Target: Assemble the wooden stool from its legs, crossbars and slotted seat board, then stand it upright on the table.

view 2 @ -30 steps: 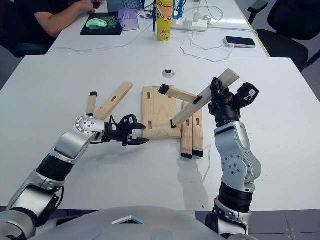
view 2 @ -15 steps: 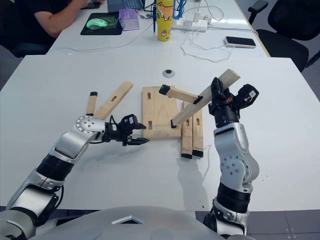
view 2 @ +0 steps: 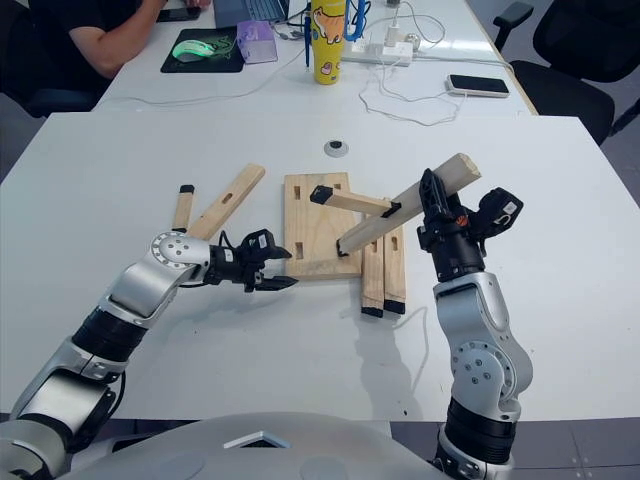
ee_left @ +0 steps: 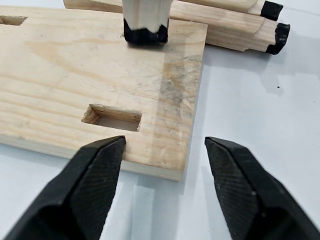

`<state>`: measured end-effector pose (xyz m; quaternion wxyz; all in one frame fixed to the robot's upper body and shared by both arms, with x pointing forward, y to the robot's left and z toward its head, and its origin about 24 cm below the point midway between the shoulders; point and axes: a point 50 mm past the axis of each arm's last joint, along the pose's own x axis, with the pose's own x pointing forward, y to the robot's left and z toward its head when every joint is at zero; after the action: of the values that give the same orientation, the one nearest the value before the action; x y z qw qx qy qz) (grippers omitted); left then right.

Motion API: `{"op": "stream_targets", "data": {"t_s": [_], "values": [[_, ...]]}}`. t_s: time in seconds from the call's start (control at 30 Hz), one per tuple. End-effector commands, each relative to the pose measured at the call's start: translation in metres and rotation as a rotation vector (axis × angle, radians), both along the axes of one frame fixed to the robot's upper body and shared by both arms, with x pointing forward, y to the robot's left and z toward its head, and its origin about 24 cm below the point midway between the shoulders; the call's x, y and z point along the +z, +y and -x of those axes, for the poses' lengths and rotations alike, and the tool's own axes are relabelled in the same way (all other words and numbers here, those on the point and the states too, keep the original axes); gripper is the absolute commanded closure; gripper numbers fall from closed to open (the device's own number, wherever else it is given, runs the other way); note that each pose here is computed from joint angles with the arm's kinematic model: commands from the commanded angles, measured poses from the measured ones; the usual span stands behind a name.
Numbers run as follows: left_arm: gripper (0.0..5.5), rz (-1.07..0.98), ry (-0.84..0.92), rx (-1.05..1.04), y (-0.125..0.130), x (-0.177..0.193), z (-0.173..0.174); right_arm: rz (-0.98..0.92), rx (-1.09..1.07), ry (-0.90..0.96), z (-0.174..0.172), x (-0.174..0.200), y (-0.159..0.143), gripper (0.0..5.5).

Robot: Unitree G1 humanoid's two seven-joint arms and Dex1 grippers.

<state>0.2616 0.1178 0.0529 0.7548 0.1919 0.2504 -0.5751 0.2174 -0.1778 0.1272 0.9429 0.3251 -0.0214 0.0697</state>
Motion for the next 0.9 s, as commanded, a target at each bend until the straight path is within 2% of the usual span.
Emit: {"op": "stream_targets", "data": {"t_s": [0.03, 0.4, 0.63, 0.9], "values": [[2.55, -0.159, 0.174, 0.063, 0.024, -0.039, 0.018, 0.051, -0.015, -0.007, 0.000, 0.007, 0.000, 4.47], [2.55, -0.153, 0.185, 0.069, 0.023, -0.041, 0.021, 0.094, -0.094, -0.033, -0.008, 0.013, -0.005, 4.47], [2.55, -0.152, 0.178, 0.070, 0.023, -0.039, 0.018, 0.161, -0.093, 0.017, -0.006, -0.006, -0.003, 4.47], [2.55, -0.155, 0.181, 0.063, 0.024, -0.038, 0.017, 0.071, -0.101, 0.028, 0.000, -0.006, 0.000, 4.47]]}}
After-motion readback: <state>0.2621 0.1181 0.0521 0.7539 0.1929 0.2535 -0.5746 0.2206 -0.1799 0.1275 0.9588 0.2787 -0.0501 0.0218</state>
